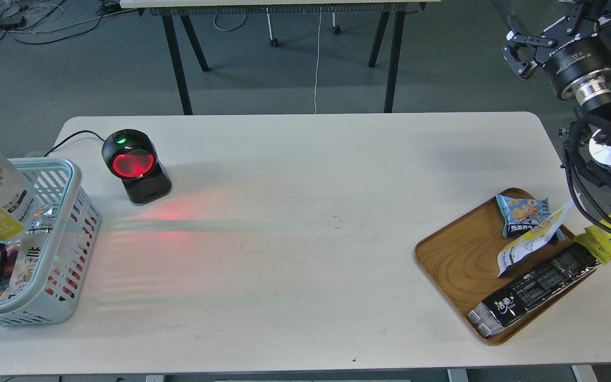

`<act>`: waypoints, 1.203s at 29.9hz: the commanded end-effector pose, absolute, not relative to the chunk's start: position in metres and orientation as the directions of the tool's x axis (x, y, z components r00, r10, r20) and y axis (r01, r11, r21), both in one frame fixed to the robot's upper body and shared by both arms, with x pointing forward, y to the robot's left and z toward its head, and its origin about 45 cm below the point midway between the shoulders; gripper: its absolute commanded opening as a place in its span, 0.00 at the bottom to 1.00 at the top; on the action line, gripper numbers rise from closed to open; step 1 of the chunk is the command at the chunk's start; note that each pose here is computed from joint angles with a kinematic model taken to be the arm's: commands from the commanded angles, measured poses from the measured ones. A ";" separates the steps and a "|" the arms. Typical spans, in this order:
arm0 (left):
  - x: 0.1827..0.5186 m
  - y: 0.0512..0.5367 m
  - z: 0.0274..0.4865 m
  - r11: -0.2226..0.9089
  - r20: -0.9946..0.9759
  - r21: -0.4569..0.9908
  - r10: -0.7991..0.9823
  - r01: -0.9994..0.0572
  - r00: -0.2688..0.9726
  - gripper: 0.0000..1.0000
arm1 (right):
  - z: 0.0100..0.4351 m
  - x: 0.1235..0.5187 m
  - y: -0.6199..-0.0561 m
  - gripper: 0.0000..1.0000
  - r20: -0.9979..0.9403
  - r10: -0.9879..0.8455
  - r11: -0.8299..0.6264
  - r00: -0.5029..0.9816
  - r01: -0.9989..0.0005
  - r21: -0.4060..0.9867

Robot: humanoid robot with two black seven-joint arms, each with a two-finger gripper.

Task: Scan snack and place in basket

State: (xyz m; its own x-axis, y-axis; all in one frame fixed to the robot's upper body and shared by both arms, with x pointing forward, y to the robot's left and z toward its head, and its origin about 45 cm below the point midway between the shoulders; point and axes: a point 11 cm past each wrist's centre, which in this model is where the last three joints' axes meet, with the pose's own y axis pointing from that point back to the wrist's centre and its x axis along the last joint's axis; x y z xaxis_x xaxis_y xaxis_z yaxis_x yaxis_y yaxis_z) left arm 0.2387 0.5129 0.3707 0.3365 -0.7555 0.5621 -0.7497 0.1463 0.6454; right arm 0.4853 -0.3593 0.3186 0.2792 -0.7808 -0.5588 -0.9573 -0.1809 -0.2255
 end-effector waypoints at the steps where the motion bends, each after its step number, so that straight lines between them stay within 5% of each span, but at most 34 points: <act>1: 0.239 0.513 0.371 0.147 0.562 0.645 -0.756 -0.750 0.336 0.43 | 0.319 0.485 -0.360 0.99 -0.558 -0.781 -0.181 0.280 -0.957 -0.226; 4: 0.240 0.511 0.372 0.156 0.582 0.635 -0.740 -0.756 0.336 0.86 | 0.319 0.485 -0.359 0.99 -0.559 -0.780 -0.184 0.282 -0.957 -0.226; 8: 0.248 0.505 0.386 0.214 0.766 0.532 -0.534 -0.820 0.358 0.95 | 0.322 0.485 -0.361 0.99 -0.555 -0.783 -0.181 0.283 -0.956 -0.232; 13: 0.274 0.489 0.409 0.291 0.947 0.320 -0.140 -0.902 0.290 0.99 | 0.343 0.489 -0.370 0.99 -0.532 -0.796 -0.164 0.288 -0.949 -0.268; 21: 0.357 0.437 0.412 0.411 0.906 0.084 0.347 -0.908 0.242 1.00 | 0.365 0.494 -0.385 0.99 -0.539 -0.797 -0.112 0.271 -0.945 -0.308; 27: 0.422 0.397 0.425 0.458 0.586 -0.111 0.747 -0.882 0.314 1.00 | 0.375 0.498 -0.387 0.99 -0.550 -0.788 -0.098 0.278 -0.938 -0.333; 36: 0.501 0.361 0.406 0.258 -0.034 -0.362 0.957 -0.896 0.289 1.00 | 0.376 0.499 -0.388 0.99 -0.580 -0.767 -0.104 0.275 -0.945 -0.311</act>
State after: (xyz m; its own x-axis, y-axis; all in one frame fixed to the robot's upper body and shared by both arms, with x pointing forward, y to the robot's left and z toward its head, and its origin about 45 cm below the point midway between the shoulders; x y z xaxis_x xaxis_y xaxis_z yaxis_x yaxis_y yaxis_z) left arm 0.4863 0.3683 0.4176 0.2774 0.9525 0.1258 -0.8942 0.3039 -0.3289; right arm 0.4982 -0.3896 0.3775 0.2752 -0.7732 -0.5713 -0.9381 -0.0860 -0.3354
